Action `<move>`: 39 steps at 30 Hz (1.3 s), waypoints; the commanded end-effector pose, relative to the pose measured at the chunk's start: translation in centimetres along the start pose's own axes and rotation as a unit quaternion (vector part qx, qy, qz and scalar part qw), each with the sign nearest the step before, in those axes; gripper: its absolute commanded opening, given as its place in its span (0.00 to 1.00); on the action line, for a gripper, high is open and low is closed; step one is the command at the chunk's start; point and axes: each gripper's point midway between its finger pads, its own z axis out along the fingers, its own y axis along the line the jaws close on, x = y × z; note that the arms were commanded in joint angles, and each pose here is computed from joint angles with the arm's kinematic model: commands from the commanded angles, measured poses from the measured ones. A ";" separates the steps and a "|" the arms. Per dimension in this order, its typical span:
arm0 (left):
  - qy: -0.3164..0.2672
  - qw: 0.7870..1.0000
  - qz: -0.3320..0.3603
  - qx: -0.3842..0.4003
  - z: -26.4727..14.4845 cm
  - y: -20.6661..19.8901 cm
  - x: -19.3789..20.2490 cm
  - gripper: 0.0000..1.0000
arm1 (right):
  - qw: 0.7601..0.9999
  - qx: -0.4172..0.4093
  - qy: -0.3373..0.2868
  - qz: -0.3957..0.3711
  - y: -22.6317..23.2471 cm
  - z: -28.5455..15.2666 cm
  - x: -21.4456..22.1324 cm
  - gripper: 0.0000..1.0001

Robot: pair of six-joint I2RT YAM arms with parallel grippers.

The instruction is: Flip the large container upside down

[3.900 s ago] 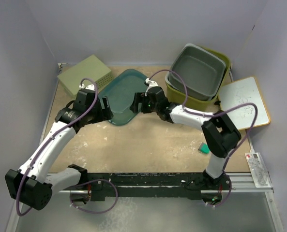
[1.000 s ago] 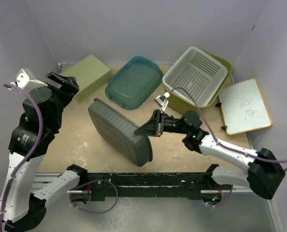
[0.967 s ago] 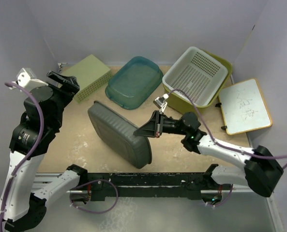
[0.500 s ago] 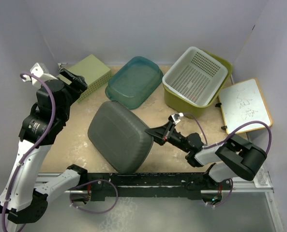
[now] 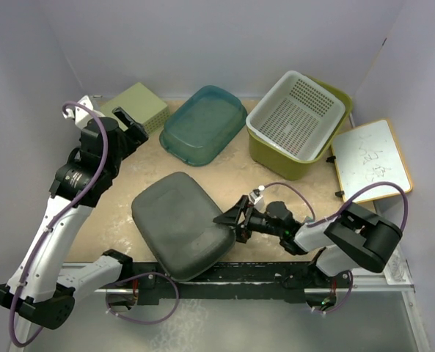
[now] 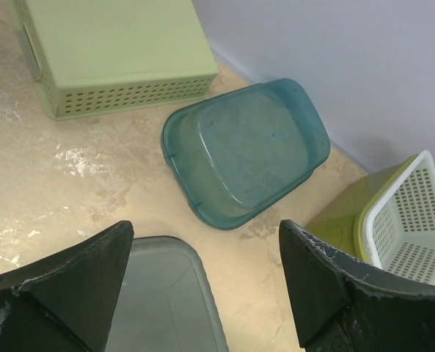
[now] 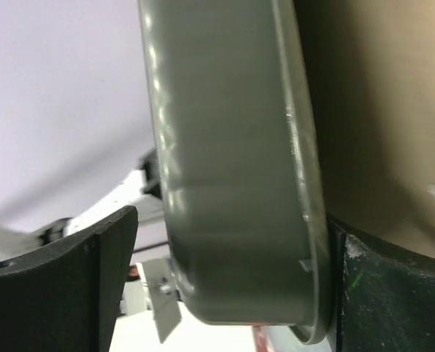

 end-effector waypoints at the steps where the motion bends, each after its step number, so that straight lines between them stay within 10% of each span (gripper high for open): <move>1: -0.004 1.000 0.011 0.025 0.0 -0.9 -0.2 0.77 | 0.985 0.153 0.067 -0.050 -4.7 0.3 1.3 0.99; 8: 0.013 0.999 0.021 0.029 0.5 -0.8 1.0 0.78 | 0.886 0.396 0.054 -0.235 -8.2 -5.0 -2.8 1.00; 21: 0.040 0.997 0.039 0.045 1.4 -1.4 2.7 0.79 | 0.756 0.540 0.063 -0.364 -9.0 -11.3 -6.9 1.00; 32: 0.069 0.994 0.063 0.056 2.0 -1.6 4.3 0.79 | 0.742 0.548 0.048 -0.383 -6.9 -12.5 -7.6 1.00; 39: 0.071 0.993 0.071 0.056 2.0 -1.5 4.4 0.79 | 0.809 0.414 0.123 -0.397 -5.7 -10.6 -3.2 1.00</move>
